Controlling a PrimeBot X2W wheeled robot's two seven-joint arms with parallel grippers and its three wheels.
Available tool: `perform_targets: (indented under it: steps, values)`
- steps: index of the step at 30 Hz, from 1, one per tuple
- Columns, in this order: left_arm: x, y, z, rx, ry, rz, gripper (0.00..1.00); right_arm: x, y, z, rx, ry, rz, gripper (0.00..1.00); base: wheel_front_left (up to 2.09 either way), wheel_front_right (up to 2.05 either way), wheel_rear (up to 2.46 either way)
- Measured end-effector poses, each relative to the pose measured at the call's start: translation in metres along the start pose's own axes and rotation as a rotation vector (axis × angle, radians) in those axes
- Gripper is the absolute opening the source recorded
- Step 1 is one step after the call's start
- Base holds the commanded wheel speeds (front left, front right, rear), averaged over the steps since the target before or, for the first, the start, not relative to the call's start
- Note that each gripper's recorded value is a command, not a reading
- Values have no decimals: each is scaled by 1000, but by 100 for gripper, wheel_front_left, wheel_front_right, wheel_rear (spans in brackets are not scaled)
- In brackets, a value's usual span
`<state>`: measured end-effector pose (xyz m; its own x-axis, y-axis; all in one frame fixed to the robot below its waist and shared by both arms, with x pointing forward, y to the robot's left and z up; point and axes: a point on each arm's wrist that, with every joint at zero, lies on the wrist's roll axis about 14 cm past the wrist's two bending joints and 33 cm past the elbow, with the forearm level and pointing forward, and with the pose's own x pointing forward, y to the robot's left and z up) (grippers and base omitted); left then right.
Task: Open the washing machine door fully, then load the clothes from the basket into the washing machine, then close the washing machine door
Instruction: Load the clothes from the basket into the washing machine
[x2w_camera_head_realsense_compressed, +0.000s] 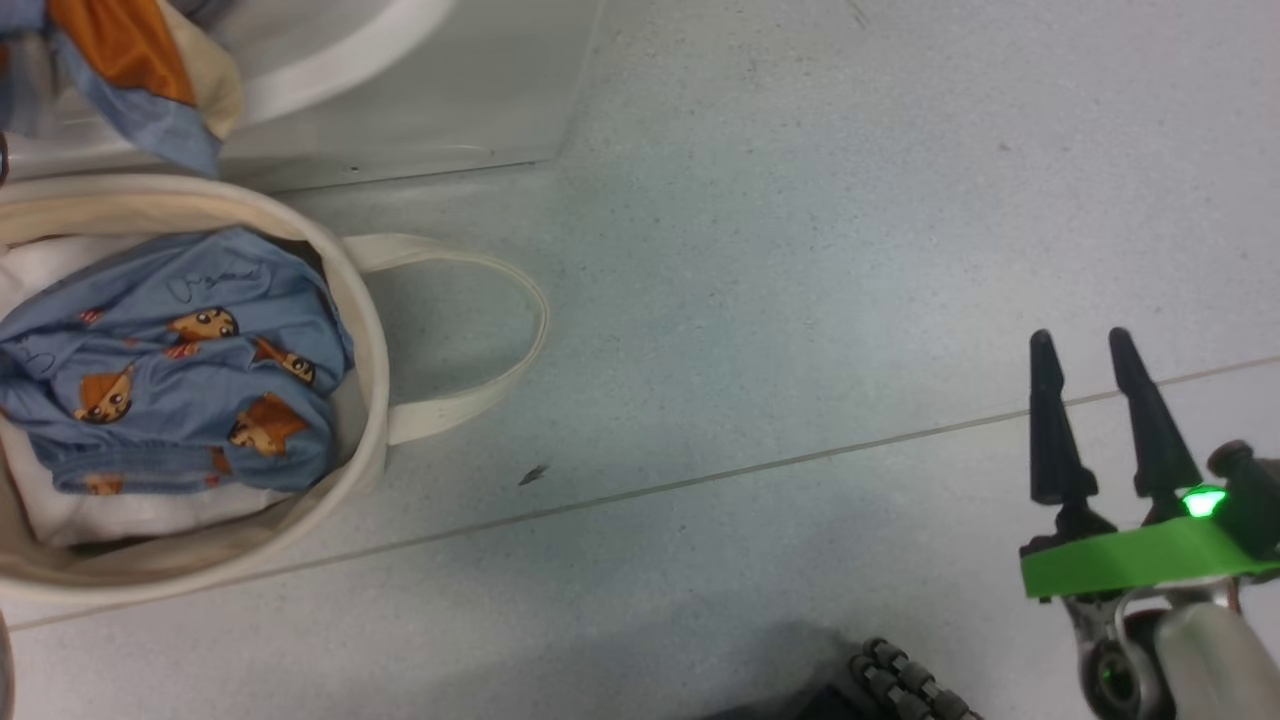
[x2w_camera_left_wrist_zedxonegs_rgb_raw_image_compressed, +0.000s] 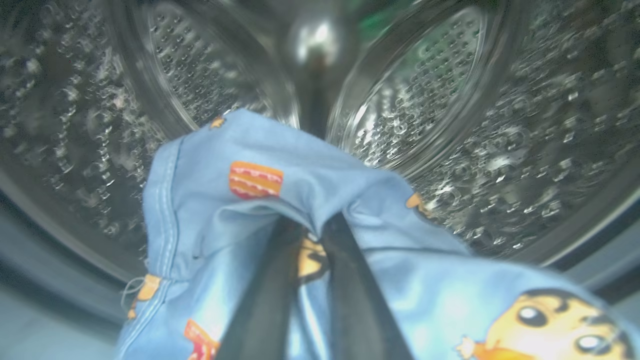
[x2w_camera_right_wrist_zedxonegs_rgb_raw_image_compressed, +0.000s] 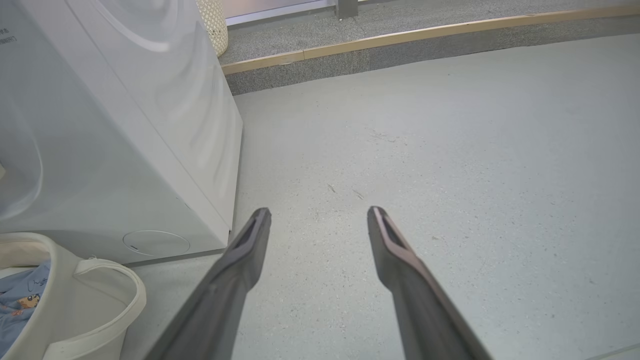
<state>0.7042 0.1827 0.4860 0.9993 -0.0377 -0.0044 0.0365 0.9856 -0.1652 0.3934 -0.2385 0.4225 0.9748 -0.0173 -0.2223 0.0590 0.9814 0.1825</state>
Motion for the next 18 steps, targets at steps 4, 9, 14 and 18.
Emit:
perform_targets:
  steps: [4, 9, 14, 18]
  values:
    - [-21, 14, -63, 54, 278, 47, 100, -2, 6, -7, 3, 14, 9, 100, 1, 1, 1]
    - [-17, 1, -59, 75, 320, 19, 100, -2, 13, -4, 18, 4, 19, 100, 0, 0, 0]
    - [-2, -21, -29, 70, 218, -35, 100, -2, 15, -4, 24, 1, 19, 100, 0, 0, 0]
    - [-6, -26, -21, 68, 190, -52, 100, -3, 19, -2, 30, -6, 31, 100, 0, 0, 0]
